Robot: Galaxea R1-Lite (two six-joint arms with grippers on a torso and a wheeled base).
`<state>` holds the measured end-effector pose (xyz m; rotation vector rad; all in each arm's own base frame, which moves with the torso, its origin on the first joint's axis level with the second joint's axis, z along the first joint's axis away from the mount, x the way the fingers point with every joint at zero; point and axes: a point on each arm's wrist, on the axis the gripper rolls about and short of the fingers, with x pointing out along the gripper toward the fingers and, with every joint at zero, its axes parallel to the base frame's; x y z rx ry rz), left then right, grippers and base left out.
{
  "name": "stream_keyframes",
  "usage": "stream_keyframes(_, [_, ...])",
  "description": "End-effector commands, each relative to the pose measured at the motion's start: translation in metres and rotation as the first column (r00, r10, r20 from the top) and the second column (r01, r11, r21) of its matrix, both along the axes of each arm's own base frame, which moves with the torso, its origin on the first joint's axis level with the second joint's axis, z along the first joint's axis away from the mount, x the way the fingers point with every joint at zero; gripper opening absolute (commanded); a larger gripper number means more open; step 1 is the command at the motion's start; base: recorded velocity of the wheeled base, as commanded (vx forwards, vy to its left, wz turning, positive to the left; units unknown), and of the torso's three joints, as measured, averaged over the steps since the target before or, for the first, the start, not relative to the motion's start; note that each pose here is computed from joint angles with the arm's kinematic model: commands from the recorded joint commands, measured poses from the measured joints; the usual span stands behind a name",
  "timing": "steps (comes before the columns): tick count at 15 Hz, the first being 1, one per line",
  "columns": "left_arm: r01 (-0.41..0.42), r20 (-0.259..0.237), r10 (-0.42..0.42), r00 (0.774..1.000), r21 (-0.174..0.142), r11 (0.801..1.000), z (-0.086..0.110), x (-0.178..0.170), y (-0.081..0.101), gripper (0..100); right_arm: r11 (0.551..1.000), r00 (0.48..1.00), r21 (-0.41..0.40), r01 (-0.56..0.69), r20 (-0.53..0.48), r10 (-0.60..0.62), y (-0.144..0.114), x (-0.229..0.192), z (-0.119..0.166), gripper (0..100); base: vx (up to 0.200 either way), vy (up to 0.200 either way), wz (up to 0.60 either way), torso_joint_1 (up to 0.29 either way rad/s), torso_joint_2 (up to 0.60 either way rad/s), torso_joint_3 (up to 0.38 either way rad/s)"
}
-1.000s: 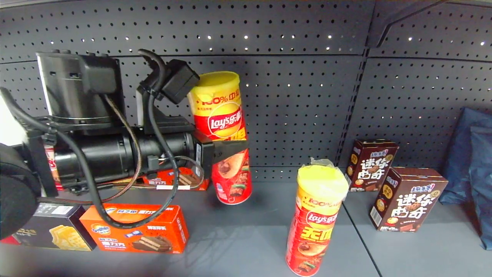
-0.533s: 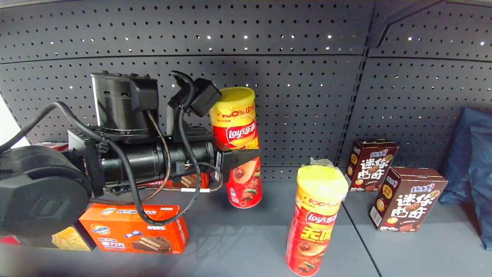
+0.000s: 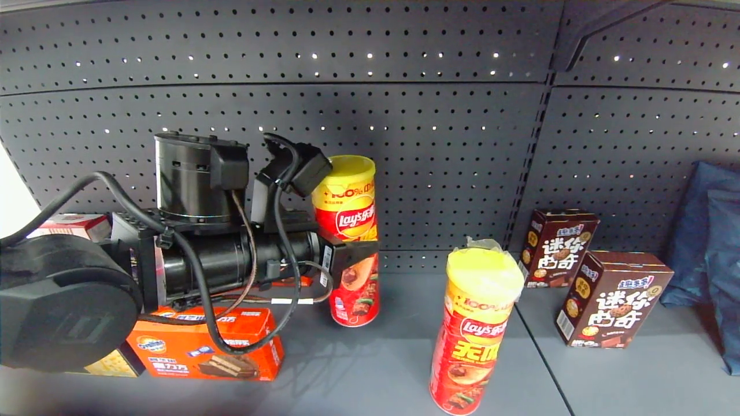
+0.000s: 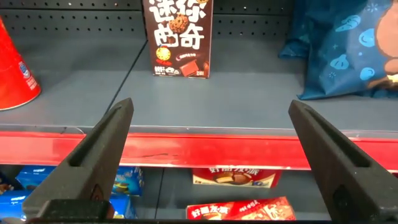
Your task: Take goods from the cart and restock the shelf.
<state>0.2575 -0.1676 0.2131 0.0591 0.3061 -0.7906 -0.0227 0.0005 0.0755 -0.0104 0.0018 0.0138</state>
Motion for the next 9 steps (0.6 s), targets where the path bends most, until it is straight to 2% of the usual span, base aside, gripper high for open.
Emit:
stream_keyframes(1, [0.006,0.003,-0.006,1.000,0.000,1.000,0.0003,0.0003,-0.0018,0,1.000,1.000,0.000,0.000,0.000,0.000,0.0000,0.0000,0.0000,100,0.000,0.000,0.00,0.000,0.00,0.000])
stream_keyframes(3, [0.011,0.008,-0.011,1.000,0.012,1.000,-0.0008,0.0002,-0.0023,0,1.000,1.000,0.000,-0.002,0.000,0.002,0.0000,0.0000,0.0000,100,0.000,0.000,0.00,0.000,0.00,0.000])
stream_keyframes(4, [0.021,0.029,-0.022,0.999,0.042,0.999,-0.0021,0.0001,-0.0017,0,1.000,1.000,0.000,0.000,0.000,0.000,0.0000,0.0000,0.0000,100,0.000,0.000,0.00,0.000,0.00,0.000])
stream_keyframes(6, [0.025,0.050,-0.029,0.998,0.074,0.997,-0.0015,0.0017,-0.0004,0,1.000,1.000,0.000,0.000,0.000,0.000,0.0000,0.0000,0.0000,100,0.000,0.000,0.00,0.000,0.00,0.000])
stream_keyframes(8, [0.037,0.021,-0.040,0.999,0.129,0.991,-0.0058,-0.0007,0.0016,0,1.000,1.000,0.000,0.000,0.000,0.000,0.0000,0.0000,0.0000,100,0.000,0.000,0.00,0.000,0.00,0.000])
stream_keyframes(9, [0.044,0.020,-0.047,0.999,0.127,0.991,-0.0051,0.0007,0.0001,0,1.000,1.000,0.000,0.000,0.000,0.000,0.0000,0.0000,0.0000,100,0.000,0.000,0.00,0.000,0.00,0.000])
